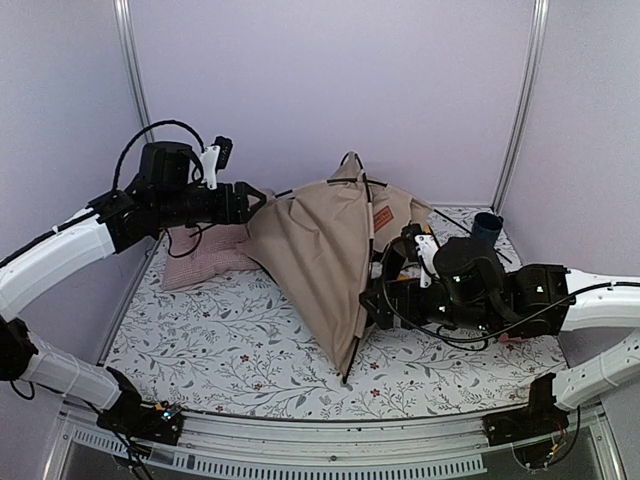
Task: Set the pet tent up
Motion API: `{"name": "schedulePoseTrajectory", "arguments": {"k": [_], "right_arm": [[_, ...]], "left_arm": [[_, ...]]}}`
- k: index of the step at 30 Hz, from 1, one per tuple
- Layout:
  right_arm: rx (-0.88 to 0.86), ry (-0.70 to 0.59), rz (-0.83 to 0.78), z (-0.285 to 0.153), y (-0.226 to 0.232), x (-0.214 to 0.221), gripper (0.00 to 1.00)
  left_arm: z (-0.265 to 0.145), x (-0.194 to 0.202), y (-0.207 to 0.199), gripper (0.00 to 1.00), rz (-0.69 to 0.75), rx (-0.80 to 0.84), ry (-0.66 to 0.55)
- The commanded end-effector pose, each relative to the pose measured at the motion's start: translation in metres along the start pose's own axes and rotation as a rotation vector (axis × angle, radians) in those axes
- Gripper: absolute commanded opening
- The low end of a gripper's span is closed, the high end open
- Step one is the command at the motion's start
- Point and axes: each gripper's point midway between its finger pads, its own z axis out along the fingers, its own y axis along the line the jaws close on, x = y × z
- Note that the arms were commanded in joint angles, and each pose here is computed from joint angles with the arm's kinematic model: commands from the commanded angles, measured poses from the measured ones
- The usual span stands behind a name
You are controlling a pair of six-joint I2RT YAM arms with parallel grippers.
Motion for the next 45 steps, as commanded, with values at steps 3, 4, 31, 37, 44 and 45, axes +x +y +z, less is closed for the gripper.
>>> {"name": "schedulePoseTrajectory", "arguments": {"k": [3,4,31,37,44,45], "right_arm": [[0.019,-0.080,-0.094,-0.015,-0.005,-0.040,0.99],[0.021,-0.094,-0.096,-0.017,-0.007,-0.047,0.99],[-0.074,-0.073,-0.020,0.013,-0.058,-0.117,0.99],[-0.084,-0.046,-0.033,0.020,-0.056,-0.119,1.00],[-0.058,-0.020,-0.052,0.027,-0.058,-0.121,0.97],[-0.053,-0.012,-0.056,0.029,-0.059,-0.119,0.96]], "left_arm": [[0.004,-0.042,0.004,0.77,0.132,0.044,-0.029],[0.006,-0.045,0.005,0.77,0.144,0.045,-0.029],[0.079,-0.034,0.029,0.79,0.344,0.065,0.240],[0.085,-0.032,0.031,0.64,0.356,0.057,0.264],[0.087,-0.032,0.030,0.50,0.367,0.060,0.265],[0.087,-0.033,0.029,0.49,0.370,0.062,0.263]]}}
